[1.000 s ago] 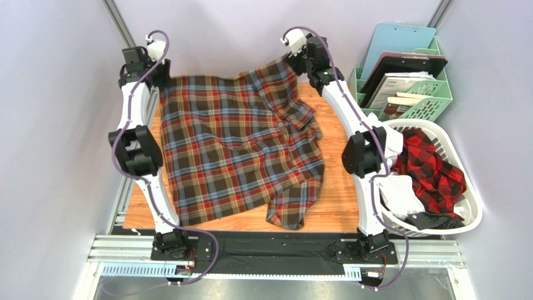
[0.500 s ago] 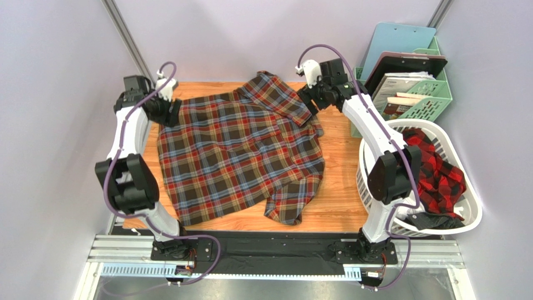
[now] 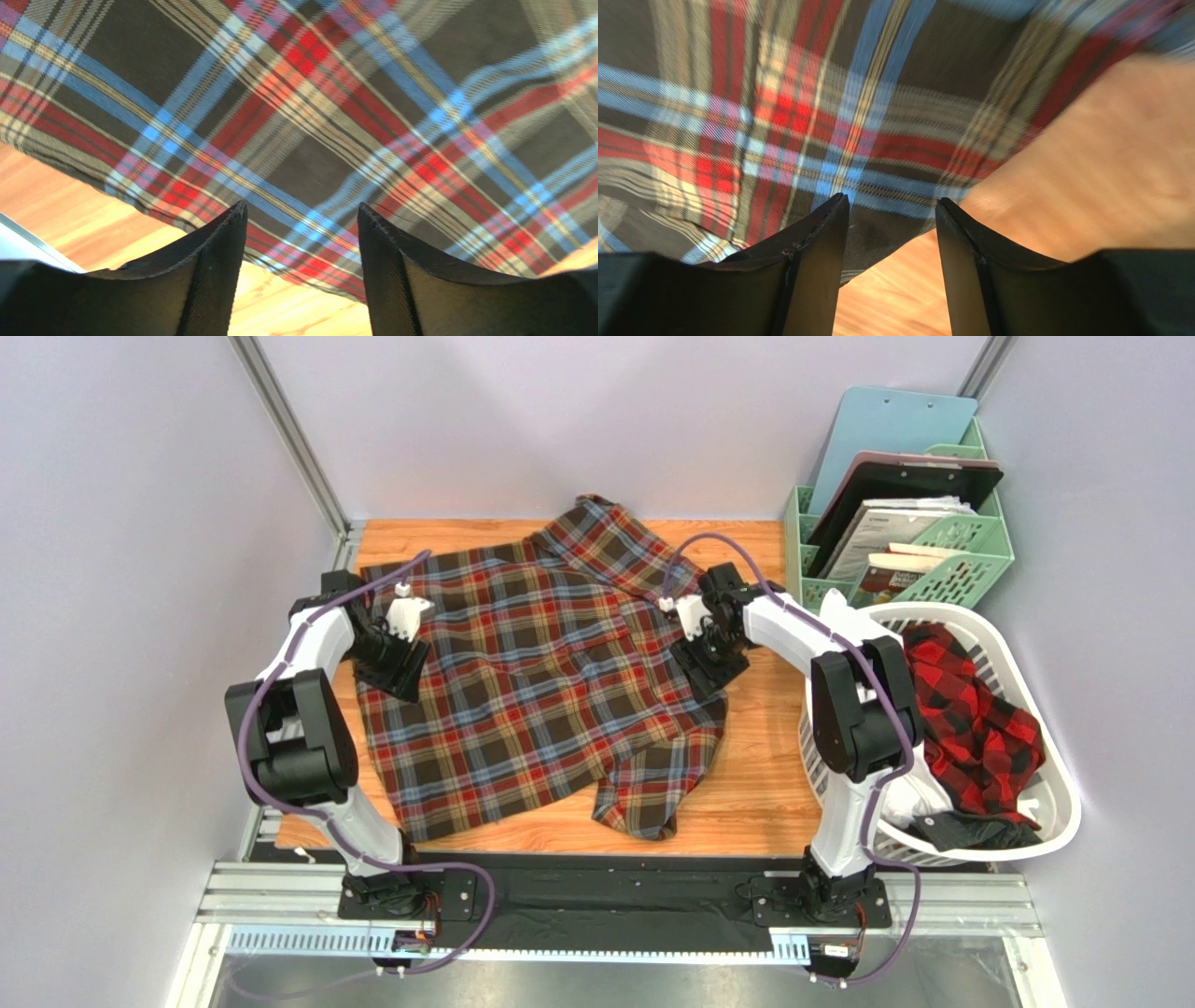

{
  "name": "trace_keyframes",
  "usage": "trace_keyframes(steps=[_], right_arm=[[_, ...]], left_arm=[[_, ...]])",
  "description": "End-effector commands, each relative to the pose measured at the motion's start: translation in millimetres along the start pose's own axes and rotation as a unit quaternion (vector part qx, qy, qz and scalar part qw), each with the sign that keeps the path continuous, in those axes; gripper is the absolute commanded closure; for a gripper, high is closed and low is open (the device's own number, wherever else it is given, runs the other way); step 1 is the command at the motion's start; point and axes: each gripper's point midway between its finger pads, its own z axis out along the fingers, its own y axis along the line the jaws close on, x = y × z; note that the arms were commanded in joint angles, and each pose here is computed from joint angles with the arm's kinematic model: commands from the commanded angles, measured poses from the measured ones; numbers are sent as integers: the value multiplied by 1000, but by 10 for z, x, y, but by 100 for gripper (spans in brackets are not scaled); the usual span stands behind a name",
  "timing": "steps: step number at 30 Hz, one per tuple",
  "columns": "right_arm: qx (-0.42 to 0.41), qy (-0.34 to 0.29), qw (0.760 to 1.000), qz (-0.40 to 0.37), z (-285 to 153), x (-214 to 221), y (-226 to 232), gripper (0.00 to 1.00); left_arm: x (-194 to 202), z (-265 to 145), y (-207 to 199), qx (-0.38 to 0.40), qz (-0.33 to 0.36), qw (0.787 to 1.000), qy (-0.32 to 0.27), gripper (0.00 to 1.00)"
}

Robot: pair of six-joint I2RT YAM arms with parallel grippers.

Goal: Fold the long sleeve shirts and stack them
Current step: Flatten the shirt out

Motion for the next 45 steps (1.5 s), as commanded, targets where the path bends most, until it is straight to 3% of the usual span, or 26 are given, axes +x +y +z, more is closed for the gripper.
trace_keyframes(steps=[1,13,19,21,25,30,36,39,45], right_arm=[[-28,38,999,16,145,275,140,48],[-91,143,986,-10,78,1105,687,53],[-107,144,984,-4,-113,1301,831,54],[-104,132,986,0,-191,1229,831,54],[-97,34,995,12,-565,709,775,47],[-21,-78,994,71,-850,47,297,37],[21,-125,978,166,-878,-451,-440,27],[28,-150,966,210,-836,-643,-713,25],[8,-155,963,222,-557,-813,-795,29]], left_arm=[[-57,100,242,-21,17,999,30,39],[-413,412,641,-46,28,997,59,47],[-655,510,653,-39,43,997,43,48],[-767,480,581,-18,42,999,24,48],[-802,213,332,6,42,999,-8,46],[-365,63,99,-4,63,998,18,42],[-158,228,121,-13,69,997,41,35],[-215,390,303,-19,65,996,60,37],[-438,513,539,-28,63,995,71,40]])
